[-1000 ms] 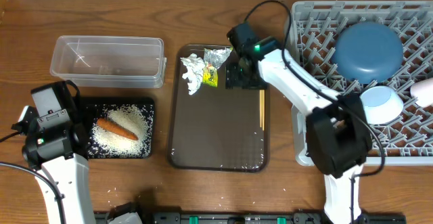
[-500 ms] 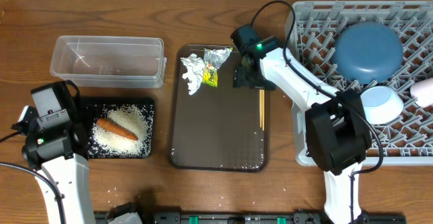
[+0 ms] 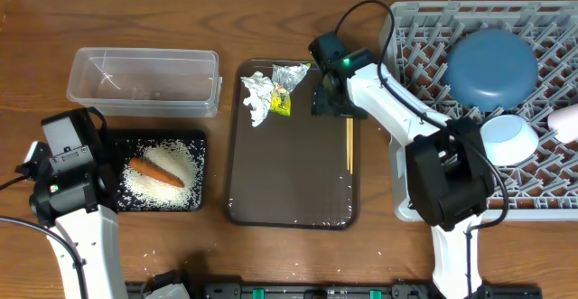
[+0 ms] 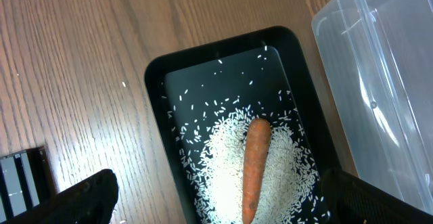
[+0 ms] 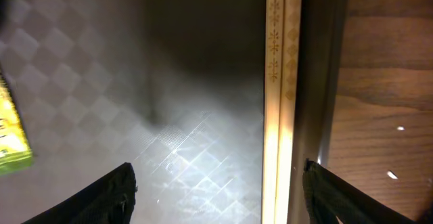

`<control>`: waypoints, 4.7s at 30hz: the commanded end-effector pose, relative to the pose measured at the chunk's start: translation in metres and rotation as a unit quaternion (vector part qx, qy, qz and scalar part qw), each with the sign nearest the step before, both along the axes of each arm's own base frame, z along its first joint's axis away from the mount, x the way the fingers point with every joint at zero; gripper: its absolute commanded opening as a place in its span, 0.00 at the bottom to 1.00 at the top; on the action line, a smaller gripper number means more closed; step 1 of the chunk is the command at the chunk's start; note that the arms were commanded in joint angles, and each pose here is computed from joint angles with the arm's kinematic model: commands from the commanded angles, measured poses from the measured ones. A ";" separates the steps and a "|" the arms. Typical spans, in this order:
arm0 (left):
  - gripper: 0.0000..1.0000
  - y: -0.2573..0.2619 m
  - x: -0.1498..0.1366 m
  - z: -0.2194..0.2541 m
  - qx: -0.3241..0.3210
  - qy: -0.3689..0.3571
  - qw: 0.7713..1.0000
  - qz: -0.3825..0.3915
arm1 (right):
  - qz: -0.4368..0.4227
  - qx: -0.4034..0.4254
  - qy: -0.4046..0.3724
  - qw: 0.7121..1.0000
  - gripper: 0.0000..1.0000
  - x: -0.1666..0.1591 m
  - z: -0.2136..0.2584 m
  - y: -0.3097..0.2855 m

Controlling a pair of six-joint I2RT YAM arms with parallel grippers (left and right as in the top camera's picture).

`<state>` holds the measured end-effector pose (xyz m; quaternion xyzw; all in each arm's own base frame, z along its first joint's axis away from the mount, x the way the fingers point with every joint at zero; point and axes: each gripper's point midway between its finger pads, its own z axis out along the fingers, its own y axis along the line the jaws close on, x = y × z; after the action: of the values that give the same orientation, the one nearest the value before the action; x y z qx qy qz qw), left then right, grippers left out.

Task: Sort waste into correct bins and load items into the dishwasher rack
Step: 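Move the right gripper back over the dark tray toward the chopsticks, then lower the right gripper and grasp one wooden chopstick, then carry the chopstick to the rack and release it, then return the right gripper to the tray and grasp the second chopstick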

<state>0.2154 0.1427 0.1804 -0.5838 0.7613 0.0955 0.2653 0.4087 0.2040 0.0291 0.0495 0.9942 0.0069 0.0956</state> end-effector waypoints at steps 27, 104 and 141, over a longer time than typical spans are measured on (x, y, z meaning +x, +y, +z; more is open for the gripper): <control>0.98 0.003 -0.001 0.005 0.004 -0.007 1.000 0.010 | 0.010 -0.008 -0.002 1.000 0.77 0.003 -0.013 0.003; 0.98 0.003 -0.001 0.005 0.004 -0.007 1.000 0.010 | 0.030 0.005 -0.140 0.990 0.03 0.063 0.144 -0.160; 0.98 0.003 -0.001 0.005 0.004 -0.007 1.000 0.010 | 0.046 0.028 -0.008 0.999 0.83 0.012 0.042 -0.003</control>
<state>0.2154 0.1427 0.1804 -0.5838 0.7613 0.0955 0.2653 0.4219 0.2026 0.1044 -0.0186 0.9895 0.0690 0.1257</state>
